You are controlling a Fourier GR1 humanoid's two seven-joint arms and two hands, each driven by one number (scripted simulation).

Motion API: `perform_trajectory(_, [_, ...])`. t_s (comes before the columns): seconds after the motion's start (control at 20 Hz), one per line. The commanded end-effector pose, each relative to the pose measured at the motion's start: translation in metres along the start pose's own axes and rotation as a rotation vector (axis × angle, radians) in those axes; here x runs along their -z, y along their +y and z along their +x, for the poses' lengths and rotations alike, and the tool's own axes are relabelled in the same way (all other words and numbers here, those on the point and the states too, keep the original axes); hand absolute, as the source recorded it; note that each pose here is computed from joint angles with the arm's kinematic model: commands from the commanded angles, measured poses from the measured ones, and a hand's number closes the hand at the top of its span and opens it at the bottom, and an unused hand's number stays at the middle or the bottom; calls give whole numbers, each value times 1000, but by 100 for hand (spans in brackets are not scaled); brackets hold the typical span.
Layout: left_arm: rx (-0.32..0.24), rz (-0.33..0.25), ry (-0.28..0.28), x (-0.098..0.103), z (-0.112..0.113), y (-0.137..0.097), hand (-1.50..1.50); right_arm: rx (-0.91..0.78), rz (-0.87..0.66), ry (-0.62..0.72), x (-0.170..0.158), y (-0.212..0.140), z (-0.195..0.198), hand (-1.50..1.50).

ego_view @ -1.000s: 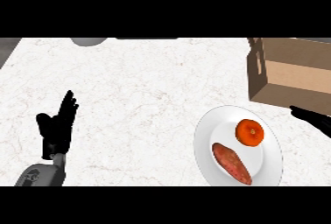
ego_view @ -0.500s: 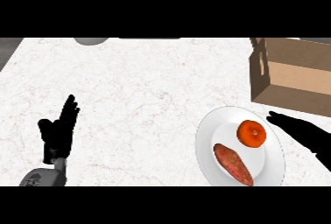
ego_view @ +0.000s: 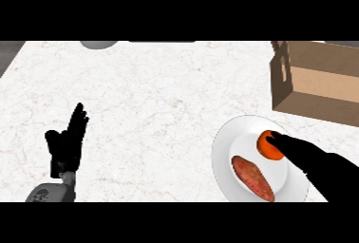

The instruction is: Pick the sweet potato from the plate and place it in the cardboard box

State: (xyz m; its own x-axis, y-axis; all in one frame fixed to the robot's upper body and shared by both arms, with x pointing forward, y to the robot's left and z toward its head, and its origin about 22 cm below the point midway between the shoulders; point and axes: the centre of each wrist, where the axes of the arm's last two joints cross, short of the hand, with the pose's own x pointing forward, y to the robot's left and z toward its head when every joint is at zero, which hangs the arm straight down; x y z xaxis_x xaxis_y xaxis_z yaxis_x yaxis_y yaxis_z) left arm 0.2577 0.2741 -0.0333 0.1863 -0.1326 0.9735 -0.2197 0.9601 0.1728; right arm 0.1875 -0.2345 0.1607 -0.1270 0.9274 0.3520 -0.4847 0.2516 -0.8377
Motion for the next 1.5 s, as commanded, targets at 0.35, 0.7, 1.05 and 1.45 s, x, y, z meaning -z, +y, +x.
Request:
perform_trajectory(0.35, [13, -4, 7, -5, 1, 9, 0, -44, 24, 82, 22, 29, 21, -150])
perform_trajectory(0.7, [5, -5, 12, -1, 8, 3, 0, -39, 28, 114, 24, 23, 37, -150])
perform_trajectory(1.05, [-1, 17, 7, 7, -4, 14, 0, -39, 46, 155, 45, 44, 24, -150])
perform_trajectory(1.45, [15, -2, -2, -6, 9, 7, 0, -110, 60, 194, 53, 46, 27, -150])
